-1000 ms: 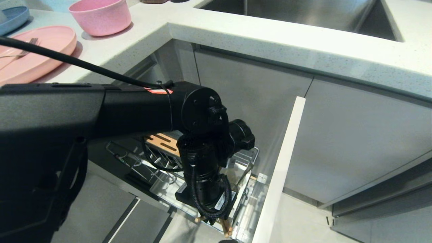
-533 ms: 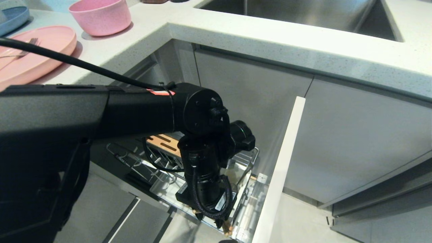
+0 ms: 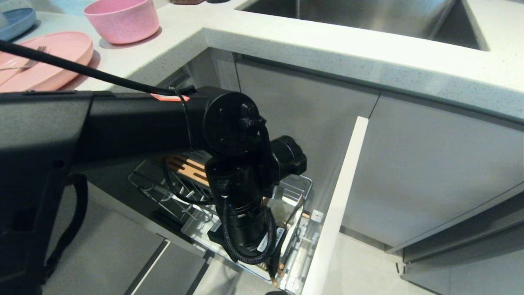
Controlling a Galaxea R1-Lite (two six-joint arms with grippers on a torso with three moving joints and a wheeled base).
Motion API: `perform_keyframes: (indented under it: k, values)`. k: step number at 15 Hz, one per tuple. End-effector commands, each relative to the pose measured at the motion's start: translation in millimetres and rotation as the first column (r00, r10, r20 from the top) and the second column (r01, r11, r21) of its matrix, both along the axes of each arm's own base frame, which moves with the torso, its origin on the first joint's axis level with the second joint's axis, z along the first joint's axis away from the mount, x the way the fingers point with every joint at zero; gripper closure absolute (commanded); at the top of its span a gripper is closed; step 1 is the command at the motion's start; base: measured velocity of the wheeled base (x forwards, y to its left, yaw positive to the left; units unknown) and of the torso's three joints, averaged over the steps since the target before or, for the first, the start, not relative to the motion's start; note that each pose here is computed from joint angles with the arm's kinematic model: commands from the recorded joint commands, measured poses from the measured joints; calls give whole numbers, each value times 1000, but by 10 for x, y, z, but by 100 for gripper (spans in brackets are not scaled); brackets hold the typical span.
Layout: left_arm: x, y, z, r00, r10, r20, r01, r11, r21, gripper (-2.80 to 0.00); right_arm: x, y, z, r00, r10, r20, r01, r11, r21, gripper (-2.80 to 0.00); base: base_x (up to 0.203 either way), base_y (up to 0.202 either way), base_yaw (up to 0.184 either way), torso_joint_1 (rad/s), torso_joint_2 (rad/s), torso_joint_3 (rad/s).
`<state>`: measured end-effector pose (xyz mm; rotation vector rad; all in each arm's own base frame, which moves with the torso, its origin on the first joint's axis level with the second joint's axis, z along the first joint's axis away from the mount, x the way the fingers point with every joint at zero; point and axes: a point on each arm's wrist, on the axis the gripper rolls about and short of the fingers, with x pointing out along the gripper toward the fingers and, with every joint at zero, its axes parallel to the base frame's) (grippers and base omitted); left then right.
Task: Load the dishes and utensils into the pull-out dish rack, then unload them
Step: Pick up the fork and place it in the cupboard
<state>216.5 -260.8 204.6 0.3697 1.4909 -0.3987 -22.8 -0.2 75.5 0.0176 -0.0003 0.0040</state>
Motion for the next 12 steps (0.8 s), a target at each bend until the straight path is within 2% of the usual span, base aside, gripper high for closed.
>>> perform_keyframes:
  k: [1,7,9,12]
  values:
    - [-68,76,144,999,12,30,-11,1000,-21,-280,1,0,-5,1000,1,-2,-1,1000,0,0,0,0,0,0,0,0]
    - [-259,281,527,993,24,117,-10,993,-117,-280,1,0,-5,1000,1,-2,-1,1000,-1,0,0,0,0,0,0,0]
    - [-283,284,633,984,61,165,-28,981,-194,-280,1,0,-4,1000,1,-2,-1,1000,-1,0,0,0,0,0,0,0]
    - [-314,316,731,976,90,199,-39,968,-247,-280,1,0,-3,1000,0,-1,0,1000,-1,0,0,0,0,0,0,0]
